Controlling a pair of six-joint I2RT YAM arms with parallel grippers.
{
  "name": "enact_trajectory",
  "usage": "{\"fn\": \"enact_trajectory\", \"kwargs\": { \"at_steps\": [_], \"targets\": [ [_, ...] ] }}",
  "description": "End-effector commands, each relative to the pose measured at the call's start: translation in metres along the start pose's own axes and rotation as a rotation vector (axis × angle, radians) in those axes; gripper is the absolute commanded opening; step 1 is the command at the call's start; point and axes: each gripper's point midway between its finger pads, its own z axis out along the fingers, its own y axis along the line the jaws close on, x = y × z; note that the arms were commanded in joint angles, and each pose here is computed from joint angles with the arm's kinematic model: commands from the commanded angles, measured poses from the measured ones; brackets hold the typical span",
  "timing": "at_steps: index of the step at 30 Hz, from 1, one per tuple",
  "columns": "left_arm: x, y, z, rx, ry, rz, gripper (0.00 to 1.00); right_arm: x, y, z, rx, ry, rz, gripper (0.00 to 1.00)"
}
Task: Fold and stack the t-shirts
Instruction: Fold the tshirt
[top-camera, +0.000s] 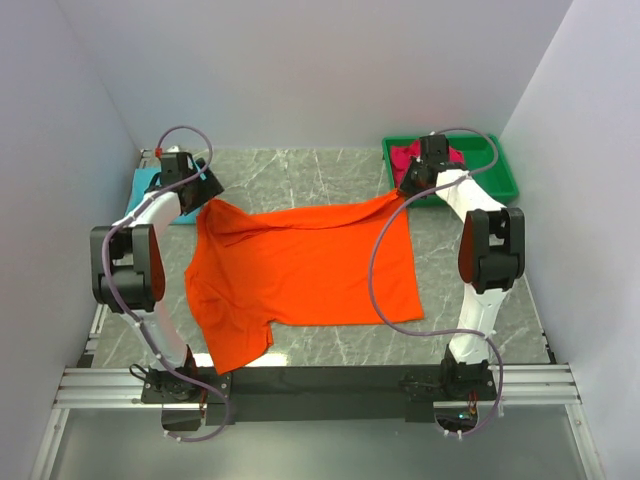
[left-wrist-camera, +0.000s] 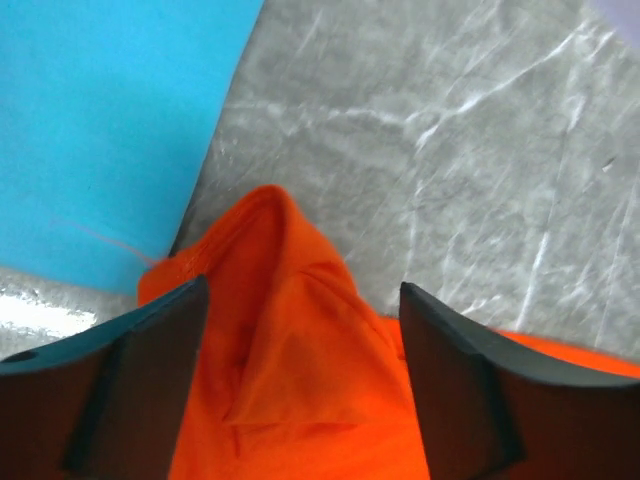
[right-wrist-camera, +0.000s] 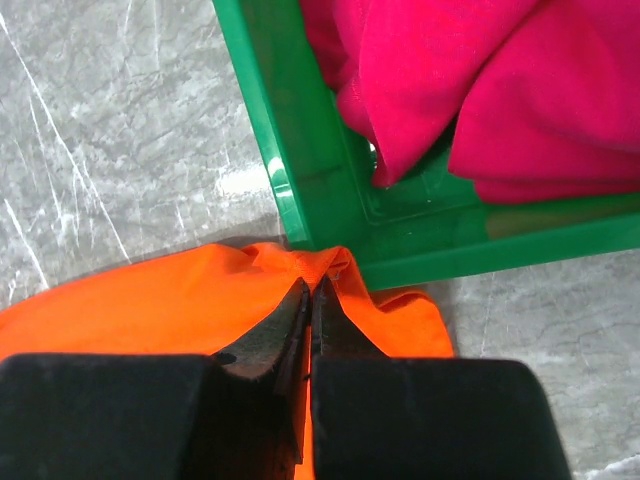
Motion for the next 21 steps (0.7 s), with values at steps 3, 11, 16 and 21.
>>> {"fn": "enact_trajectory", "kwargs": {
  "at_steps": [3, 11, 16, 21],
  "targets": [
    [-0.034, -0.027, -0.037, 0.100, -0.122, 0.003, 0.84, -0.031, 0.012, -0.006, -0.037, -0.087, 0.013, 0.00],
    [0.046, -0.005, -0.070, -0.079, 0.020, 0.024, 0.56, -0.027, 0.013, -0.011, -0.054, -0.089, 0.018, 0.00],
    [0.077, 0.002, -0.070, -0.098, 0.074, -0.018, 0.43, -0.022, 0.011, -0.011, -0.050, -0.078, 0.023, 0.00],
    [0.106, 0.015, -0.055, -0.144, 0.143, -0.013, 0.41, -0.019, 0.008, -0.010, -0.043, -0.075, 0.018, 0.00]
  ]
}}
